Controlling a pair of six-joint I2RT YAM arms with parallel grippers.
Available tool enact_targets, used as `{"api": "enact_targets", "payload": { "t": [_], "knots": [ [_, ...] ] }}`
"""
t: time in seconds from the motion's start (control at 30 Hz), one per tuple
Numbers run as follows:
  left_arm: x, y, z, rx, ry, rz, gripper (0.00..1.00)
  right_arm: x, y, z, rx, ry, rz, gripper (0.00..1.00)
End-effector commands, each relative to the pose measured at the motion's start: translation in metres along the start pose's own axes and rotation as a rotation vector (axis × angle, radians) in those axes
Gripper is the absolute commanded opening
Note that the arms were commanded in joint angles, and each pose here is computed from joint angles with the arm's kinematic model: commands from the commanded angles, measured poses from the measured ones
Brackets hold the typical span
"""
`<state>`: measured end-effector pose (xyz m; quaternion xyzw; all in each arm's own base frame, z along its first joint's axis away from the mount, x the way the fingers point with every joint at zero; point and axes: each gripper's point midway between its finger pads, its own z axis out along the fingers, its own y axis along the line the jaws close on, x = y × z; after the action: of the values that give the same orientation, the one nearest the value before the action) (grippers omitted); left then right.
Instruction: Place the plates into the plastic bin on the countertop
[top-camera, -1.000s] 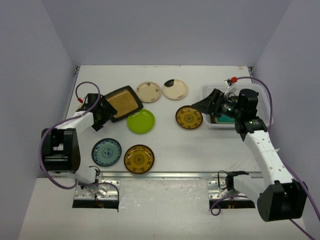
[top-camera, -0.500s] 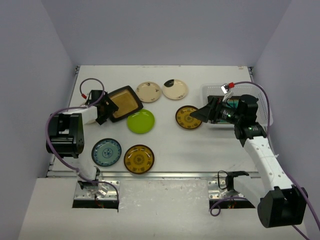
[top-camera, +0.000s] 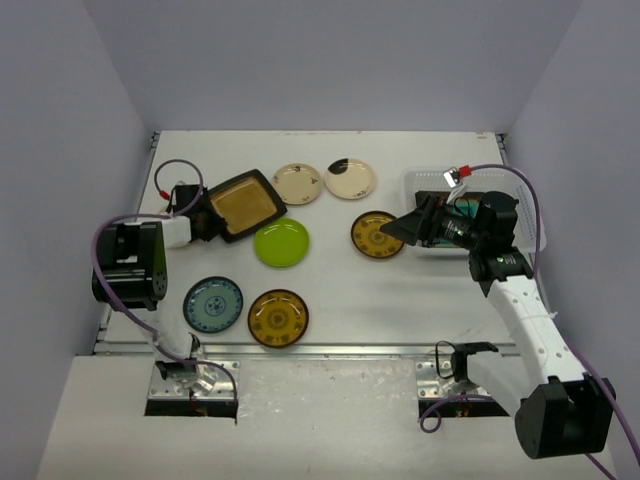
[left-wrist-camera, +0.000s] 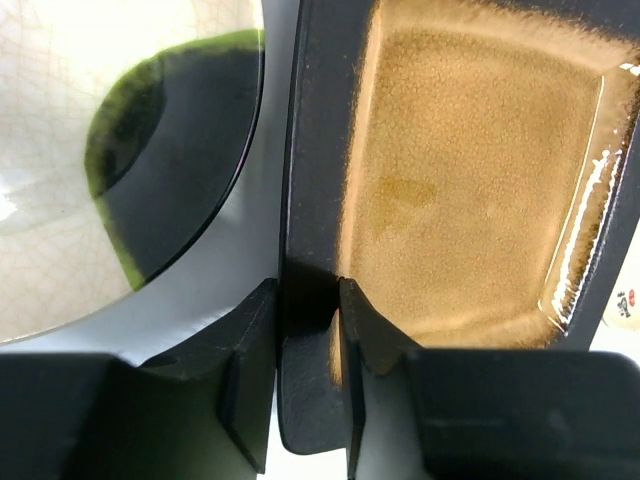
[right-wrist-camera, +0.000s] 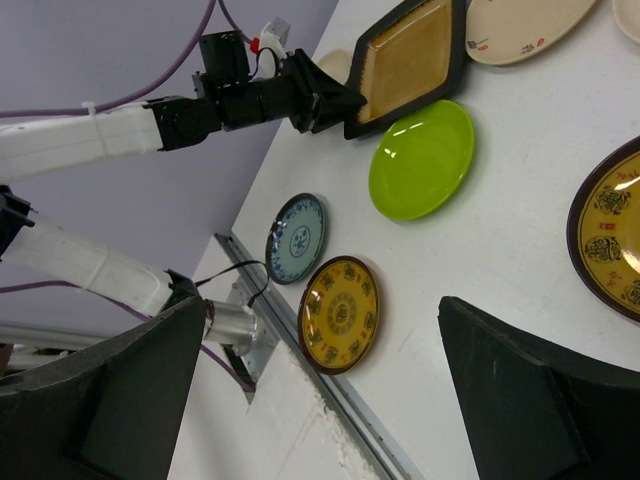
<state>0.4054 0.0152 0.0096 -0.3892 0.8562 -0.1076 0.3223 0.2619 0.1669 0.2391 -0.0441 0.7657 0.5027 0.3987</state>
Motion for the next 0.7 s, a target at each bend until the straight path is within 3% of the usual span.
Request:
{"api": "enact_targets", "payload": {
  "t": [0.0,0.17,0.43,0.67],
  "knots": [
    [-0.010,0.010,-0.001,-0.010,-0.044,-0.006,0.07,-0.009,0.014,-0.002,-0.042,-0.040,-0.051,0.99],
    [-0.021,-0.011,-0.014,0.084,-0.068,-0.011,0.00,-0.008,0.013,-0.002,-0.041,-0.044,-0.041,0.99],
    [-0.050,-0.050,-0.054,0.242,-0.166,-0.048,0.00,-0.007,0.013,-0.004,-0.033,-0.042,-0.047,0.99],
    [-0.052,-0.064,-0.063,0.328,-0.161,-0.071,0.00,-0.006,0.013,-0.005,-0.027,-0.041,-0.047,0.99]
  ]
}}
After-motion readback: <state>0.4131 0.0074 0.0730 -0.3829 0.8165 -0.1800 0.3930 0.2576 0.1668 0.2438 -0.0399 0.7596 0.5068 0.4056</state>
